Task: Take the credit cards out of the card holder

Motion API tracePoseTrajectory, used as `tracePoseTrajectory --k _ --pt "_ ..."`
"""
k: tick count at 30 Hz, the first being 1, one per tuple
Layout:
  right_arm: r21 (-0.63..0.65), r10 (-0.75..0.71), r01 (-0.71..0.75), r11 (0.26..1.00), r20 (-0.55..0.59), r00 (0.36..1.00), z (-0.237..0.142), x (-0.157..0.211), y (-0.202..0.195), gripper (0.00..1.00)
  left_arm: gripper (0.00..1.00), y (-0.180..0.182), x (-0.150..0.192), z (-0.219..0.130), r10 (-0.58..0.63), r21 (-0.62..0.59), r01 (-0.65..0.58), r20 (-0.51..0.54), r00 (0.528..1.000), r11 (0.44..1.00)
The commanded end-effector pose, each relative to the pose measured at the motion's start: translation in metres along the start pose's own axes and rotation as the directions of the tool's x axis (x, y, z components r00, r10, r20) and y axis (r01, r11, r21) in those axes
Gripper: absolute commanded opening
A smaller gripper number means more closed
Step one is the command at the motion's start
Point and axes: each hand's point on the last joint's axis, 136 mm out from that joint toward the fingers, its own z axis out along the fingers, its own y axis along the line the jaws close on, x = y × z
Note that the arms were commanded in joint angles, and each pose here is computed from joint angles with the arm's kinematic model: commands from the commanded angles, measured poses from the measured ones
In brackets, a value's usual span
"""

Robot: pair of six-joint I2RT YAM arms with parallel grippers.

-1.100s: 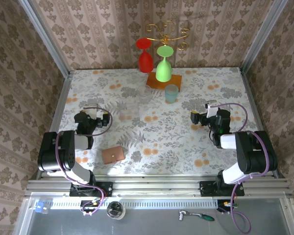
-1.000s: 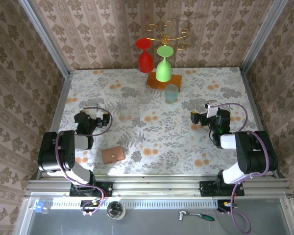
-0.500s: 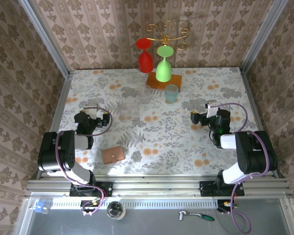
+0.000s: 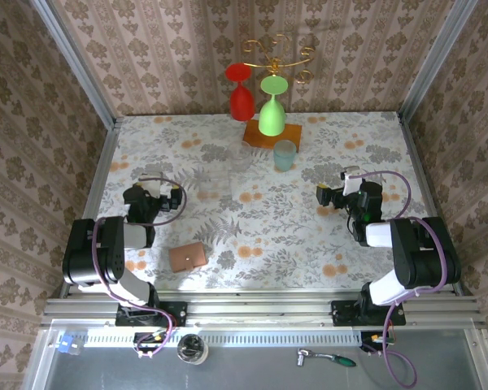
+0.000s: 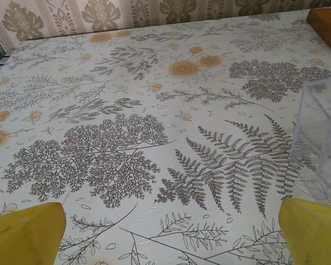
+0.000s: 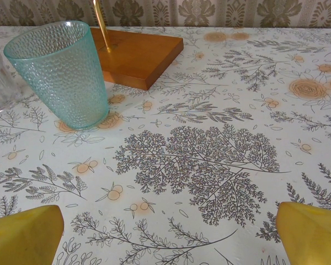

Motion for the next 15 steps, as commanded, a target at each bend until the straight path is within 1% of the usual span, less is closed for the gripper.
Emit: tracePoseTrajectory --k 1,8,15 --pt "0.0 -0.007 0.007 1.0 0.025 1.0 0.0002 -0.0068 -0.0012 1.0 1.0 0.0001 -0.0088 -0.0003 0.021 0.011 -0.021 0.034 0.999 1.0" --pt "0.017 0.0 0.0 1.0 0.023 1.0 0.0005 -0.0062 -0.004 1.0 1.0 0.0069 -0.0085 -0.0001 -0.006 -0.003 0.006 0.031 1.0 1.0" --pt "0.017 -0.001 0.0 1.0 0.024 1.0 0.0006 -0.0064 -0.0041 1.0 1.0 0.0073 -0.0089 0.0 -0.007 -0.003 0.007 0.032 0.999 1.0"
